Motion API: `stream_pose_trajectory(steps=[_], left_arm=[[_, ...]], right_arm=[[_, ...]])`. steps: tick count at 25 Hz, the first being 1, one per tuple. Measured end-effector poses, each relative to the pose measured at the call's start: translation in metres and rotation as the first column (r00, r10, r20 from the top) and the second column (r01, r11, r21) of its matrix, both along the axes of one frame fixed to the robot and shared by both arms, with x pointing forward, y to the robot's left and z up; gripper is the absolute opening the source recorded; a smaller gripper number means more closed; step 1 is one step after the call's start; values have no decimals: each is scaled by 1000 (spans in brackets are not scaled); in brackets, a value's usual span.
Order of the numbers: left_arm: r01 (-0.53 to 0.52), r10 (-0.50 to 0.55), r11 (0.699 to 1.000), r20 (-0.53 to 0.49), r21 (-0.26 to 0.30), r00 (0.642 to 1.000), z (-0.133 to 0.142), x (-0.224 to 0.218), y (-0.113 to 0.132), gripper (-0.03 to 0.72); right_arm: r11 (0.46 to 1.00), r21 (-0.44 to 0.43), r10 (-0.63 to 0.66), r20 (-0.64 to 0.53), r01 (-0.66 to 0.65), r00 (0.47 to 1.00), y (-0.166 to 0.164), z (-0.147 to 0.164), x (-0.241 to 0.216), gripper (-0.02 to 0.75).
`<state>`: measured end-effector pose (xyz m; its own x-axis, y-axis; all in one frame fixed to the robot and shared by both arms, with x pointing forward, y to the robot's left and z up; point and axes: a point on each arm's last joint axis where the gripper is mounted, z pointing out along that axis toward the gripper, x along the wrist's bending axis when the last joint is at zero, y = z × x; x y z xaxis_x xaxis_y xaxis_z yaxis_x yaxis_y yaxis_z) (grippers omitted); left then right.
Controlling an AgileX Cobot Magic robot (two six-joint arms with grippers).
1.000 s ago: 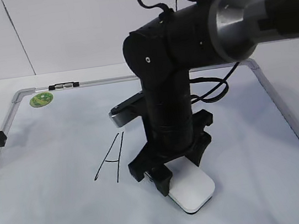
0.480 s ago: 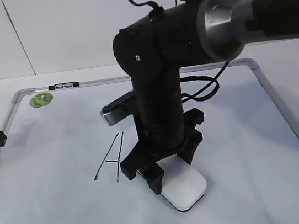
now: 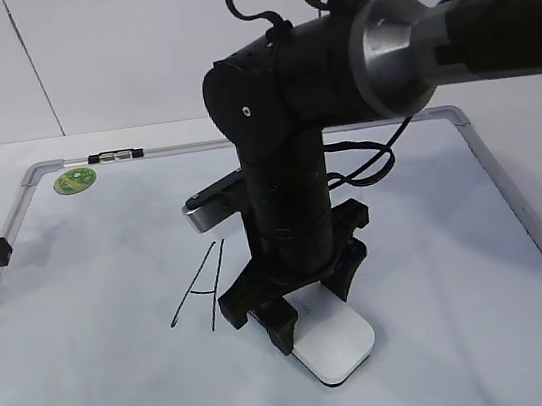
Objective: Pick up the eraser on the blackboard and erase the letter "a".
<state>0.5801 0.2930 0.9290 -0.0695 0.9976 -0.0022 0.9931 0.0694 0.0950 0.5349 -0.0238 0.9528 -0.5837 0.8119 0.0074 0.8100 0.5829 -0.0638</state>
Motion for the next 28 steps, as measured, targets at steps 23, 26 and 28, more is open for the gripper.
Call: stream_pose_trajectory(steps=[23, 26, 28], left_arm=[[0, 0, 1000, 2, 0, 1000, 0, 0, 0, 30], [0, 0, 1000, 2, 0, 1000, 0, 0, 0, 30], [0, 0, 1000, 2, 0, 1000, 0, 0, 0, 30]], right_arm=[[994, -9, -111, 16, 111, 994, -23, 1, 21, 561], [993, -21, -111, 53, 112, 992, -28, 9, 22, 561], [993, -8, -120, 103, 121, 987, -34, 27, 21, 561]])
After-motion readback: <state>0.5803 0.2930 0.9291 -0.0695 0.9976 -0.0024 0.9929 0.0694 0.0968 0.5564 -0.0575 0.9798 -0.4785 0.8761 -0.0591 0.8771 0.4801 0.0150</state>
